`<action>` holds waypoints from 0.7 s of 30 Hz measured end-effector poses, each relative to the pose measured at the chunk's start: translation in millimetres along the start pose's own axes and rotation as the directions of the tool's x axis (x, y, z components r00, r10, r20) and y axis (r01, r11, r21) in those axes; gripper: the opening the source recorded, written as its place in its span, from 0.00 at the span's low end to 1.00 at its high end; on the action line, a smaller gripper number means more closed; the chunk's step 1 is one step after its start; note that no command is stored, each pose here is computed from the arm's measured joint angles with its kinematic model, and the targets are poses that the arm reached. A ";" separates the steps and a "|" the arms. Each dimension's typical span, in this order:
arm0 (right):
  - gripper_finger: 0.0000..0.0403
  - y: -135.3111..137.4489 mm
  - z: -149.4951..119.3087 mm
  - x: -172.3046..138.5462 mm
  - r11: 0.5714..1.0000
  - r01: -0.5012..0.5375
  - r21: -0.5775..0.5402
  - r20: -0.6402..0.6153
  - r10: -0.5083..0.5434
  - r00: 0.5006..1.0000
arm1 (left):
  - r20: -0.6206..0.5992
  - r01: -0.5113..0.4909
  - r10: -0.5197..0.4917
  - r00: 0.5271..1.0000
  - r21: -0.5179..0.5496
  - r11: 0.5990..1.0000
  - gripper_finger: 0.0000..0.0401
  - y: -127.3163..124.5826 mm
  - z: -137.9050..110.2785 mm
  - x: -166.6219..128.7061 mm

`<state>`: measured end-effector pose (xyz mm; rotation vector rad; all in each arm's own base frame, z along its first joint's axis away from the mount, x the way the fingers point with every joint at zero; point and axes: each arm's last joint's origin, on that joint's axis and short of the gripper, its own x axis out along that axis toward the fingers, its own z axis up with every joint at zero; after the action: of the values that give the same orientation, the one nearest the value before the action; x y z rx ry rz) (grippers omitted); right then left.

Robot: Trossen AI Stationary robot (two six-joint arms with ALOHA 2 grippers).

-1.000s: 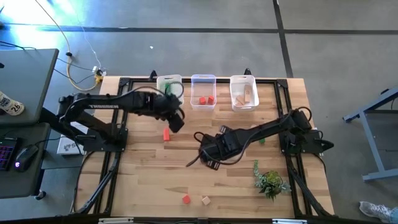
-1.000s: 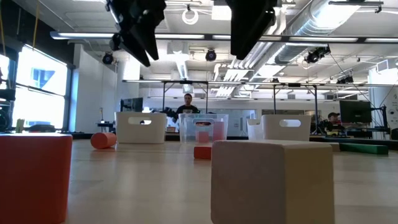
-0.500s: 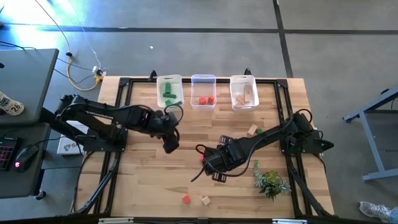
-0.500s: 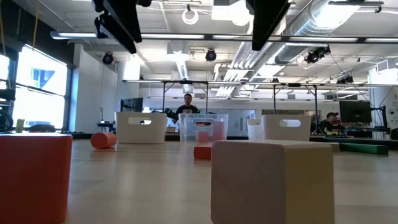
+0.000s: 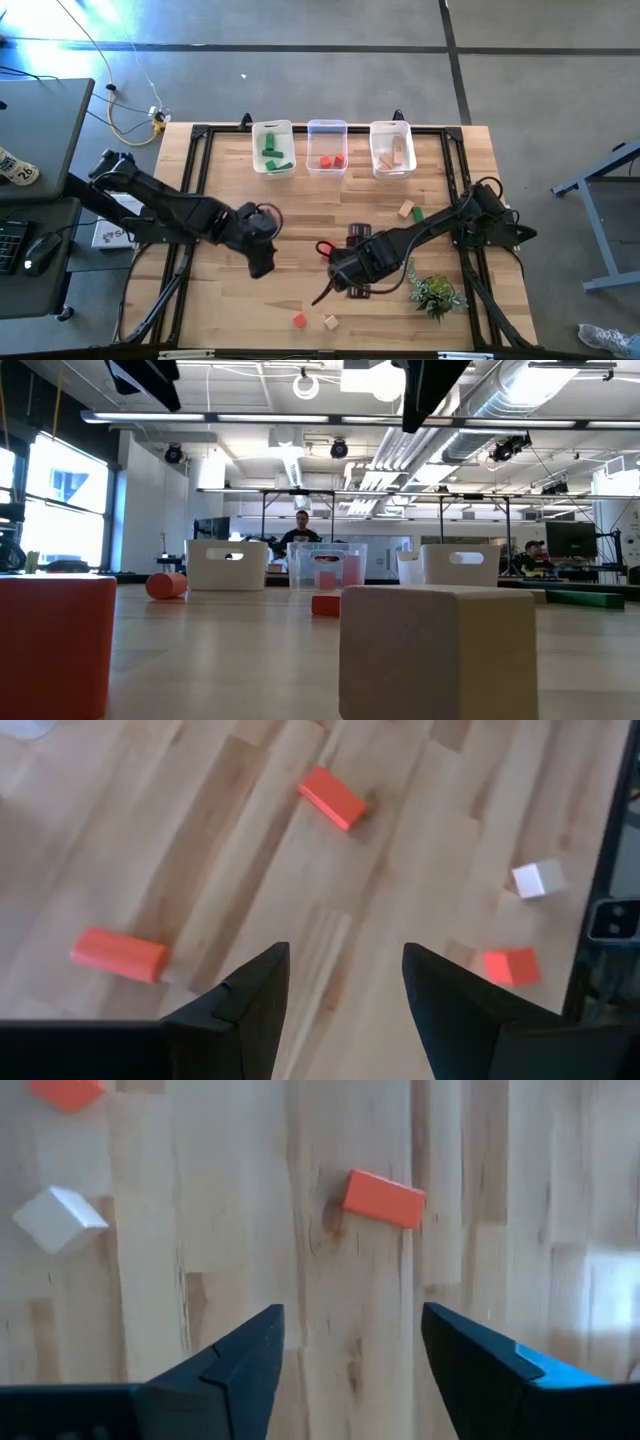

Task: Sort & place blocks by color
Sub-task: Put the orange block into the transparent bin

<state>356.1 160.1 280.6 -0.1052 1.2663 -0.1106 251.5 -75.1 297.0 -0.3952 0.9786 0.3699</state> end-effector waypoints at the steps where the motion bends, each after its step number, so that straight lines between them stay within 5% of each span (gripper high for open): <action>1: 0.56 -0.2 0.9 0.1 0.999 -0.003 -0.039 0.006 0.003 1.000 | -0.001 0.006 -0.006 1.000 0.004 1.000 0.46 -2.8 -2.7 -1.0; 5: 0.56 -1.7 7.3 2.2 0.975 -0.001 -0.223 0.052 0.013 0.999 | -0.009 0.031 -0.031 0.999 0.019 0.999 0.46 -12.1 -12.3 -4.9; 10: 0.56 -7.5 16.8 14.8 0.895 -0.009 -0.446 0.058 0.039 0.998 | -0.018 0.053 -0.053 0.998 0.024 0.998 0.46 -19.6 -20.8 -8.5; 21: 0.56 -25.3 32.1 72.0 0.716 -0.048 -0.697 -0.043 0.025 0.999 | -0.033 0.085 -0.084 0.996 0.052 0.995 0.46 -29.6 -33.5 -14.0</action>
<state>407.4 125.5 225.7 -0.7427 1.2832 0.4197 234.2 -118.6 296.8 -0.3934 0.9966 0.2612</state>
